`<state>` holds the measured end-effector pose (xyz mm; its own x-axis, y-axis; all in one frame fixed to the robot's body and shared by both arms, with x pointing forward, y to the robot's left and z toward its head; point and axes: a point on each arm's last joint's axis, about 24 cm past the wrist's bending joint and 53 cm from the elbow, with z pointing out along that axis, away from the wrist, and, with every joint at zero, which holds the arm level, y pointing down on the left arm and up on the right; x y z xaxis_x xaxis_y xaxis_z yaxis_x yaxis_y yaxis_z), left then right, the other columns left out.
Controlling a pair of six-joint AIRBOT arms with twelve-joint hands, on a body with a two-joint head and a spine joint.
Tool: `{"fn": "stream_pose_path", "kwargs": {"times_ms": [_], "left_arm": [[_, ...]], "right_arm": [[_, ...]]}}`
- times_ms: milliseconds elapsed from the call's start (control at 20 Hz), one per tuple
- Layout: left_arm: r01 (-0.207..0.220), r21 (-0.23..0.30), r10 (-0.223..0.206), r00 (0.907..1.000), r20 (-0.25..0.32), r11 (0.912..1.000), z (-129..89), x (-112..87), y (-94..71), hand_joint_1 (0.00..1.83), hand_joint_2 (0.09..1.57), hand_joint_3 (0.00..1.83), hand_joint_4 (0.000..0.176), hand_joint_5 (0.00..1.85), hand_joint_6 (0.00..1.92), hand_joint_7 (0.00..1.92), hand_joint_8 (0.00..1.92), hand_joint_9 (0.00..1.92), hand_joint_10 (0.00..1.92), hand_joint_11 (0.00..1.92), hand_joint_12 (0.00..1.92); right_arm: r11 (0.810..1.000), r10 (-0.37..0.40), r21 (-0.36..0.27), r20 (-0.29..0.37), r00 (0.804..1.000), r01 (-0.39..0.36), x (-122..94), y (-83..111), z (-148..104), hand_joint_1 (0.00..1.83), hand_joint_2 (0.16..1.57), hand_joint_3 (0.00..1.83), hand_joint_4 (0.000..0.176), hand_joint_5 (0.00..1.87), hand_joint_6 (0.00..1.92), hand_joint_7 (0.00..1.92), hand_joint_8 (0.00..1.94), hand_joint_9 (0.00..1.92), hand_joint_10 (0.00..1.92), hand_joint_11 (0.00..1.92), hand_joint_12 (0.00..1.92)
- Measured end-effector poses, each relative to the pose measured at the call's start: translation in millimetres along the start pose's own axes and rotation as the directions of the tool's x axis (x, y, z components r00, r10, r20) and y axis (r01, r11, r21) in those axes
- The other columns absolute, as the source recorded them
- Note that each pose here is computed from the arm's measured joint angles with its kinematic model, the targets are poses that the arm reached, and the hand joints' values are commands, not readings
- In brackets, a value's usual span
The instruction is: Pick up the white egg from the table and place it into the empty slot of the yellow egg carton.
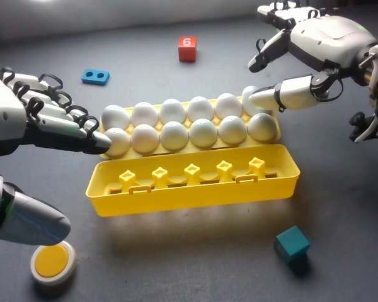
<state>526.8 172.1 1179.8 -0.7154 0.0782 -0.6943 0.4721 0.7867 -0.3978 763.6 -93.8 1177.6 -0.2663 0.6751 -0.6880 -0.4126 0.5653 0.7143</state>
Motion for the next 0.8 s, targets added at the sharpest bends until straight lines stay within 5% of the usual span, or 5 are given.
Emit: {"fn": "stream_pose_path", "kwargs": {"times_ms": [250,350,450,650,800], "left_arm": [[0.0,0.0,0.0,1.0,0.0,1.0,0,0.0,0.0,0.0,1.13,0.0,0.0,0.19,0.0,0.21,0.0,0.18,0.0,0.0,0.34],[0.001,0.0,-0.001,1.0,0.0,1.0,0,0.0,-0.1,0.0,1.13,0.0,0.0,0.19,0.0,0.2,0.0,0.17,0.0,0.0,0.31],[0.0,0.0,0.0,1.0,0.0,1.0,0,0.1,0.1,0.0,1.13,0.0,0.0,0.19,0.0,0.21,0.01,0.18,0.01,0.0,0.32],[0.0,0.0,0.0,1.0,0.0,1.0,0,0.0,-0.1,0.0,1.13,0.0,0.0,0.19,0.0,0.2,0.0,0.18,0.0,0.0,0.34],[-0.001,-0.001,0.001,1.0,0.0,1.0,0,0.0,0.1,0.0,1.12,0.0,0.0,0.2,0.0,0.22,0.0,0.19,0.0,0.0,0.39]], "right_arm": [[1.0,-0.011,0.004,-0.005,1.0,0.011,2,-2.3,-1,0.68,0.9,0.0,0.071,0.87,0.0,0.0,0.0,0.0,0.0,0.0,0.0],[1.0,-0.022,0.015,-0.012,1.0,0.022,-1,-6.4,-3,0.61,0.91,0.0,0.106,0.83,0.0,0.0,0.0,0.0,0.0,0.0,0.0],[0.998,-0.053,0.019,-0.011,0.999,0.054,-11,-9.7,-6,0.66,0.91,0.0,0.092,0.87,0.02,0.01,0.0,0.0,0.0,0.0,0.0],[0.997,-0.069,0.043,-0.013,0.998,0.069,-36,-11.2,-19,0.64,0.9,0.0,0.137,0.89,0.02,0.01,0.0,0.0,0.0,0.0,0.0],[0.993,-0.102,0.053,-0.029,0.994,0.103,-48,-8.5,-37,0.65,0.9,0.0,0.119,0.89,0.02,0.02,0.01,0.0,0.0,0.0,0.0]]}}
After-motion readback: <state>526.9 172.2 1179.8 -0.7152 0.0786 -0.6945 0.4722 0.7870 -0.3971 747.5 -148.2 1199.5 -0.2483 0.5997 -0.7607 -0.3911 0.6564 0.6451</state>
